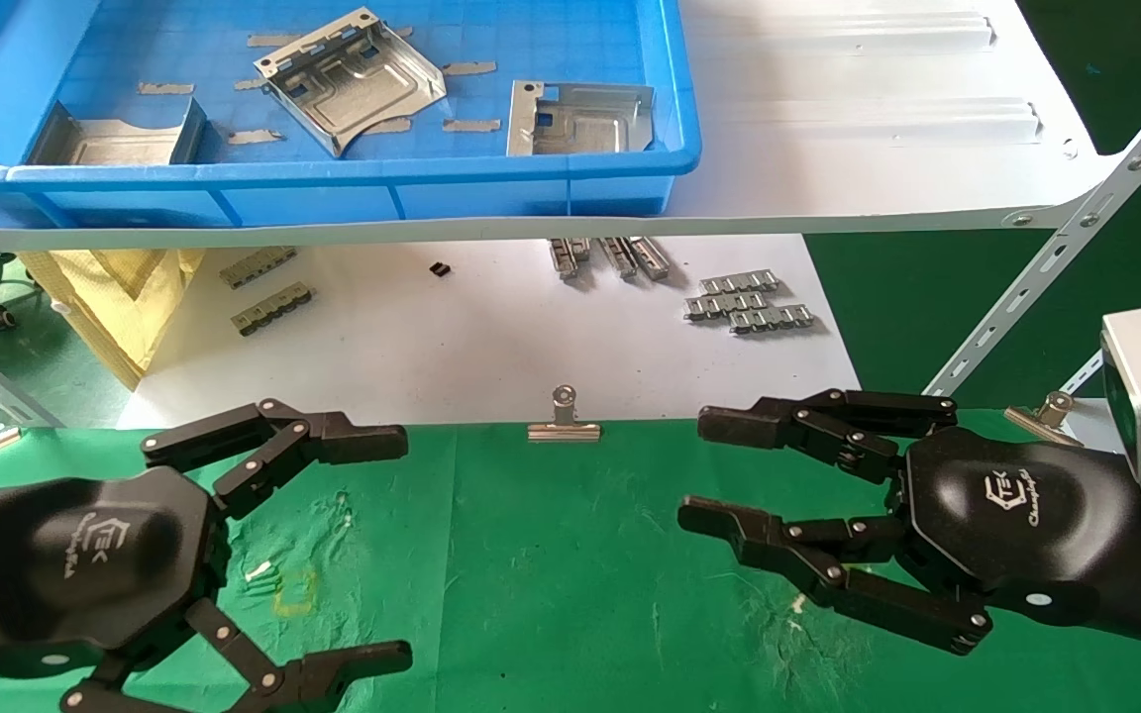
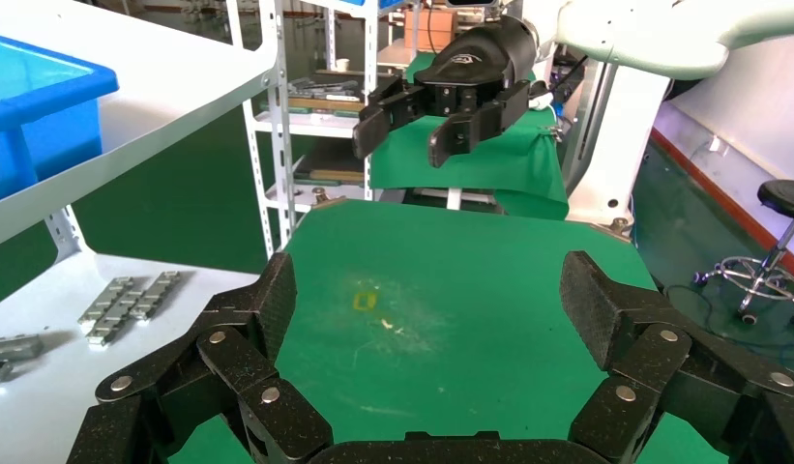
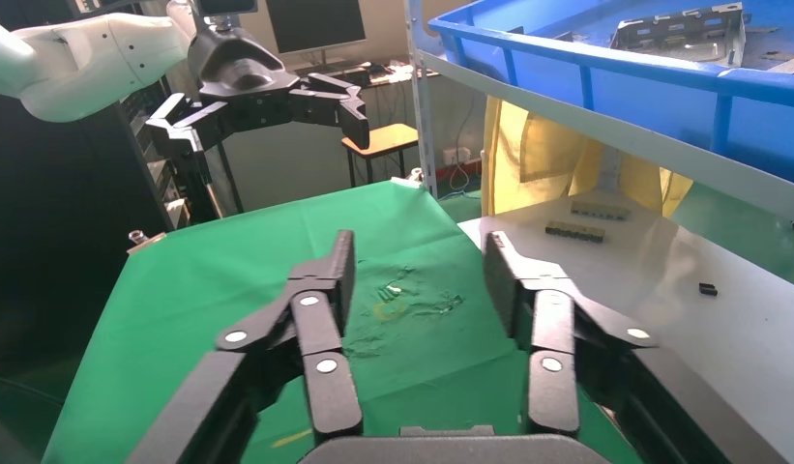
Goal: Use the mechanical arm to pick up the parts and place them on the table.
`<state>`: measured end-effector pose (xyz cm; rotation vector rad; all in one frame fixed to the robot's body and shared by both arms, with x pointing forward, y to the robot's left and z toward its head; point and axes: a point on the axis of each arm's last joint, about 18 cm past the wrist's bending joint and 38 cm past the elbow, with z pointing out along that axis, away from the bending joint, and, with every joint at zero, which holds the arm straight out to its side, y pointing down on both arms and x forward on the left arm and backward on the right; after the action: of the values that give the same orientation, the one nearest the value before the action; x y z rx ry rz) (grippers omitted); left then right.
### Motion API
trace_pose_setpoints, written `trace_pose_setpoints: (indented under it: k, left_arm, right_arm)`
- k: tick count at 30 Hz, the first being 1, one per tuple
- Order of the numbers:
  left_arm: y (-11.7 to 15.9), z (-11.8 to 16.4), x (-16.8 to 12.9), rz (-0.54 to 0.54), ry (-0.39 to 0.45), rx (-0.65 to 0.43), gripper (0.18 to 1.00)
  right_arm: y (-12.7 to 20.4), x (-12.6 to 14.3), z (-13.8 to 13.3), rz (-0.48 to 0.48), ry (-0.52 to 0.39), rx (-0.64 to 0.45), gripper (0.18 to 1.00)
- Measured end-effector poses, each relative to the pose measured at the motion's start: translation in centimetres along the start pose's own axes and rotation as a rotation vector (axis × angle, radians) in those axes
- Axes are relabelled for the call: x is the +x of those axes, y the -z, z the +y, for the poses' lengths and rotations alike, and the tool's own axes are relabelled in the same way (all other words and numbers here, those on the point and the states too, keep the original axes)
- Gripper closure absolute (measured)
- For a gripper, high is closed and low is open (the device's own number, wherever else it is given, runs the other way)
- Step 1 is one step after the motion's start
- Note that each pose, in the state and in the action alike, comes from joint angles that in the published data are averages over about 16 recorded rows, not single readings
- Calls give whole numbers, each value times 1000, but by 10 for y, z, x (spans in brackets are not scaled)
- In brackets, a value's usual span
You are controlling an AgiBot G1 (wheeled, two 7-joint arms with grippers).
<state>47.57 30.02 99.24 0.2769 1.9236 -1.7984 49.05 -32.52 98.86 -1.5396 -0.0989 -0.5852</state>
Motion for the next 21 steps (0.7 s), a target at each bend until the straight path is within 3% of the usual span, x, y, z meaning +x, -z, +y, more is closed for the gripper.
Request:
trace_pose_setpoints:
  k: [13,21]
  left_arm:
    - [1,-4,-4,-14,-16,-1,184]
    - [2,-26,-47,-121,-100,-28,184]
  right_arm:
    - [0,0,0,0,0,0,823]
    - [0,0,0,0,0,0,937]
